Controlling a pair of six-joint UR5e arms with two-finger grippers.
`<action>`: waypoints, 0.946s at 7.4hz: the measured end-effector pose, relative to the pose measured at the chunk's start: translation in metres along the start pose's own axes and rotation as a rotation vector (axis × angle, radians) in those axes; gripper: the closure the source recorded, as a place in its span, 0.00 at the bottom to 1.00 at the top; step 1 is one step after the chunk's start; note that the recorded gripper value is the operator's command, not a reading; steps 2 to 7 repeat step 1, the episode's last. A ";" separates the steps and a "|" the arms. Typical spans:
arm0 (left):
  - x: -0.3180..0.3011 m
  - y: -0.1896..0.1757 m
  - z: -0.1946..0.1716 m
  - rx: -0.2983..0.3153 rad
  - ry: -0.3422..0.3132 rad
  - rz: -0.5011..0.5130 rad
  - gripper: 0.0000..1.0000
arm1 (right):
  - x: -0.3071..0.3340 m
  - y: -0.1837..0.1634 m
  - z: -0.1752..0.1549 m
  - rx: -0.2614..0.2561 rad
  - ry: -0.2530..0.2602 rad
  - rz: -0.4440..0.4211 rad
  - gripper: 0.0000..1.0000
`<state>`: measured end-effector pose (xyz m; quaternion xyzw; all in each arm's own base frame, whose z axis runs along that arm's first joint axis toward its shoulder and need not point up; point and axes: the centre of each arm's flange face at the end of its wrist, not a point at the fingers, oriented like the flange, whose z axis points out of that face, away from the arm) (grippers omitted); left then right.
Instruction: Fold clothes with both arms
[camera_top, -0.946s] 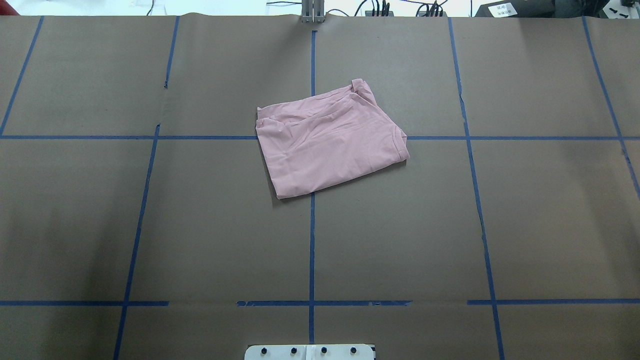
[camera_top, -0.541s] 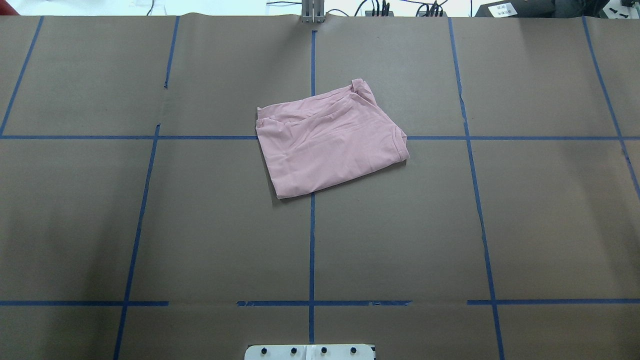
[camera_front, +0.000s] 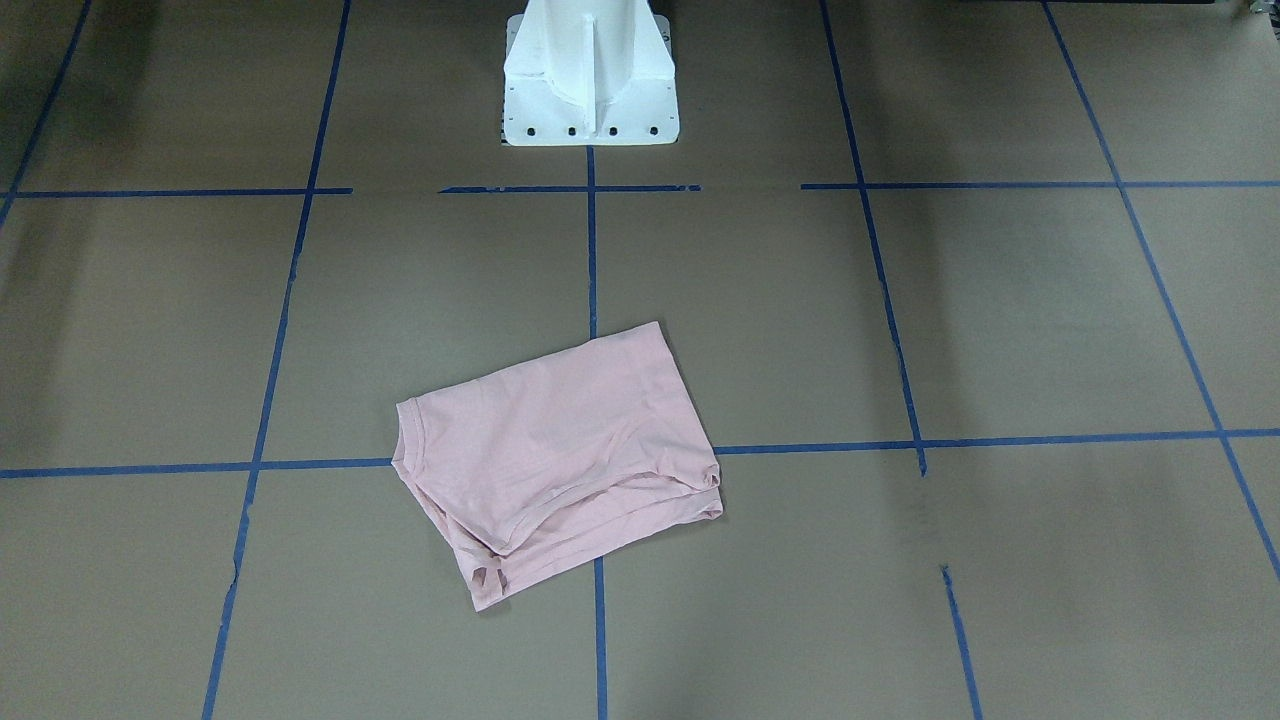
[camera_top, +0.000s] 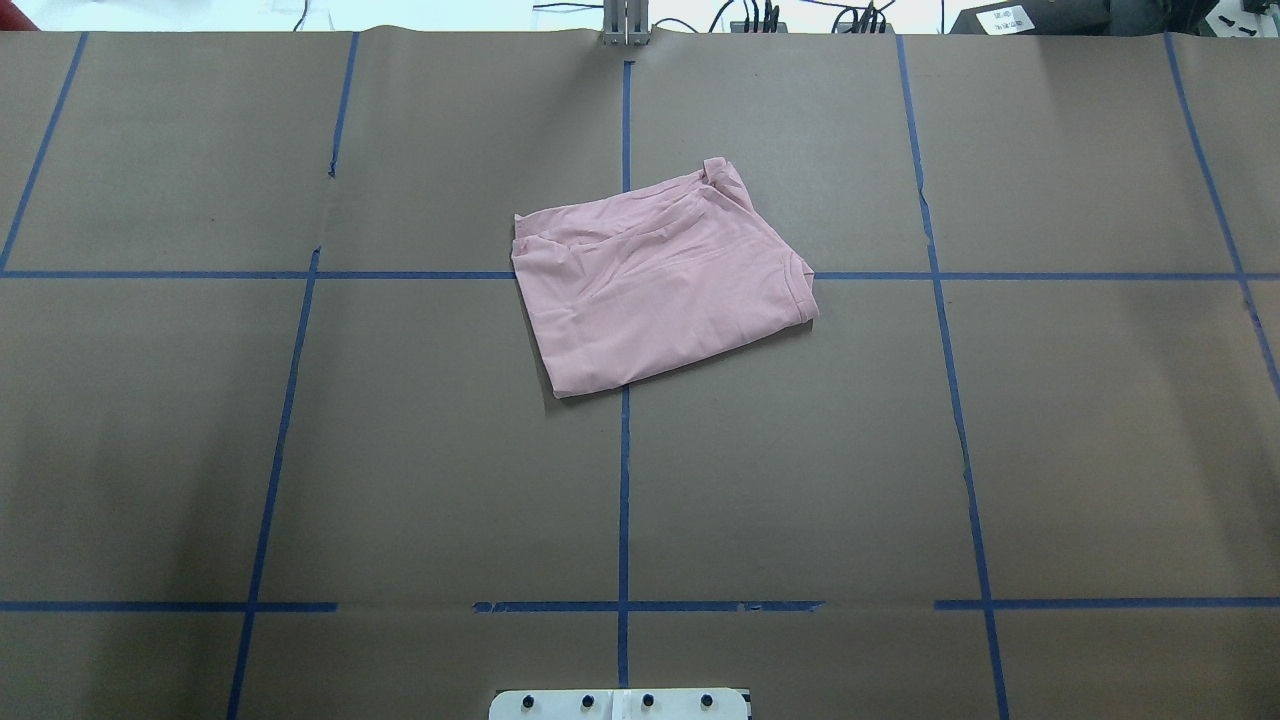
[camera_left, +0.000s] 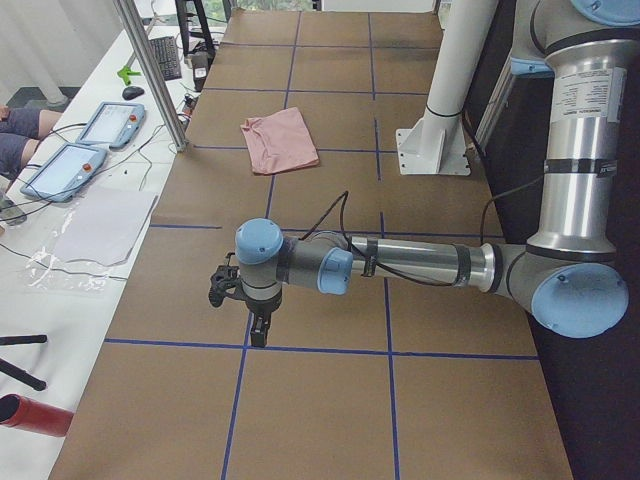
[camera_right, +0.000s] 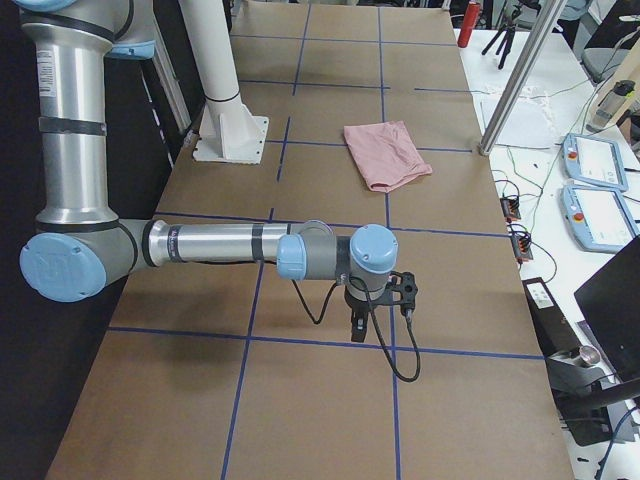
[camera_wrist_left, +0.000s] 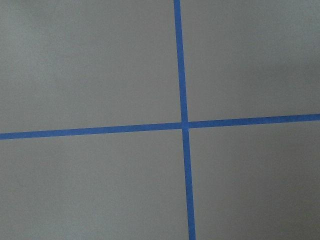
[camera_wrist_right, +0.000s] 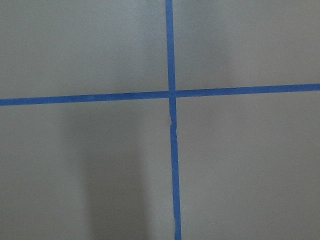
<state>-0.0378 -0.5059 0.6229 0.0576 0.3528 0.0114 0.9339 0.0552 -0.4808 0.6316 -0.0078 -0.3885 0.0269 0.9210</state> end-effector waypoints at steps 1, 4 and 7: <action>0.000 0.000 0.000 0.000 0.000 0.000 0.00 | 0.000 0.000 0.000 0.000 0.000 -0.001 0.00; 0.000 0.000 0.000 0.000 0.000 0.000 0.00 | 0.000 0.000 0.000 0.000 0.000 -0.001 0.00; 0.000 0.000 0.000 0.000 0.000 0.000 0.00 | 0.000 0.000 0.000 0.000 0.000 -0.001 0.00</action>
